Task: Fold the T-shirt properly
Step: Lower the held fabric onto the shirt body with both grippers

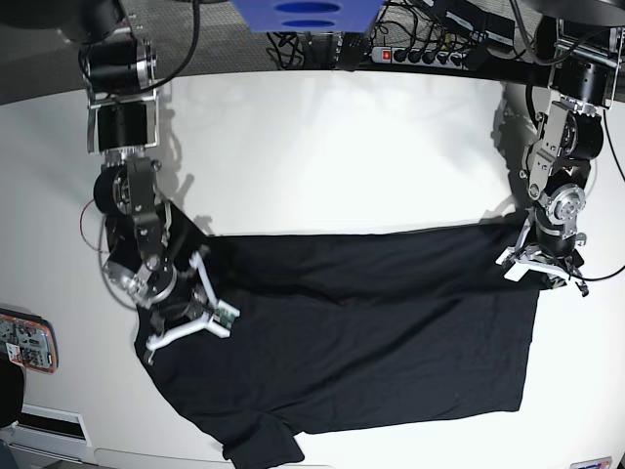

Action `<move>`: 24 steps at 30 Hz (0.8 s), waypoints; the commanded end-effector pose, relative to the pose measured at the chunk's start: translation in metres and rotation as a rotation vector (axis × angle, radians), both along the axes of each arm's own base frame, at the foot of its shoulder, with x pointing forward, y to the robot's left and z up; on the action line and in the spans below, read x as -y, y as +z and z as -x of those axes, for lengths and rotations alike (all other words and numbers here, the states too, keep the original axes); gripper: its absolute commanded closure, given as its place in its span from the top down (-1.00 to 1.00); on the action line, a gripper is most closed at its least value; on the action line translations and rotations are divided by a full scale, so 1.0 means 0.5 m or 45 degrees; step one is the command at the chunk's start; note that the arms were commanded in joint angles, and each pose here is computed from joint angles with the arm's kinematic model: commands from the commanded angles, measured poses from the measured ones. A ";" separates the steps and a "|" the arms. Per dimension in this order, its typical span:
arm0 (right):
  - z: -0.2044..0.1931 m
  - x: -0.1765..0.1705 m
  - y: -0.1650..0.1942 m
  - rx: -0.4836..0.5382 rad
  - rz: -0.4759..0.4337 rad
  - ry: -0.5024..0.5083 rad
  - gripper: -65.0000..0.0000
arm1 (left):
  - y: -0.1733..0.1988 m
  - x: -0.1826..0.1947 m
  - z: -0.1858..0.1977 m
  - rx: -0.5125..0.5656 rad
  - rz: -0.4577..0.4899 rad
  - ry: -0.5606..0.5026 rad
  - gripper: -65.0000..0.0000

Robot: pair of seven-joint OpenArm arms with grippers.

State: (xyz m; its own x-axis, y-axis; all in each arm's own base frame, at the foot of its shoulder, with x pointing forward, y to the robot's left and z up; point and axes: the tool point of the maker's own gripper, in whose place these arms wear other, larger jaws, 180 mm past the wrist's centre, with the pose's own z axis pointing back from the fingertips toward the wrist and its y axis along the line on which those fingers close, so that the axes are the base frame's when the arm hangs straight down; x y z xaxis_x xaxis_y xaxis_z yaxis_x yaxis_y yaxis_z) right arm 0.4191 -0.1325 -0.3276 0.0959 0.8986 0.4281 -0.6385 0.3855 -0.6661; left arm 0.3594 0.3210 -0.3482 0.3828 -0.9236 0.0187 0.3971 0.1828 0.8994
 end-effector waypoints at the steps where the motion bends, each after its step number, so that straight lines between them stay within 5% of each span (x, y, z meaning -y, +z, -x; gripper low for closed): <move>1: -0.010 0.008 0.008 0.014 -0.005 -0.012 -0.82 | 0.040 -0.011 -0.019 0.070 -0.048 -0.007 -1.00; 20: -0.080 -0.098 -0.018 0.047 -0.144 0.027 -0.67 | 0.029 -0.024 -0.010 0.045 -0.074 0.012 -0.93; 24: -0.086 -0.111 0.031 0.133 -0.158 0.052 -0.67 | 0.031 -0.034 -0.013 0.045 -0.084 0.023 -0.92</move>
State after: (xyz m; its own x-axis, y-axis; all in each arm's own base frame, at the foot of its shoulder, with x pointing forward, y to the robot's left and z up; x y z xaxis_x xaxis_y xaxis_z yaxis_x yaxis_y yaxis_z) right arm 0.4447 -0.0825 -0.3457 0.0673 0.8578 0.5095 -0.6423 0.4280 -0.6358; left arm 0.3571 0.3261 -0.3532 0.3887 -0.9213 -0.0127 0.4120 0.1615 0.8968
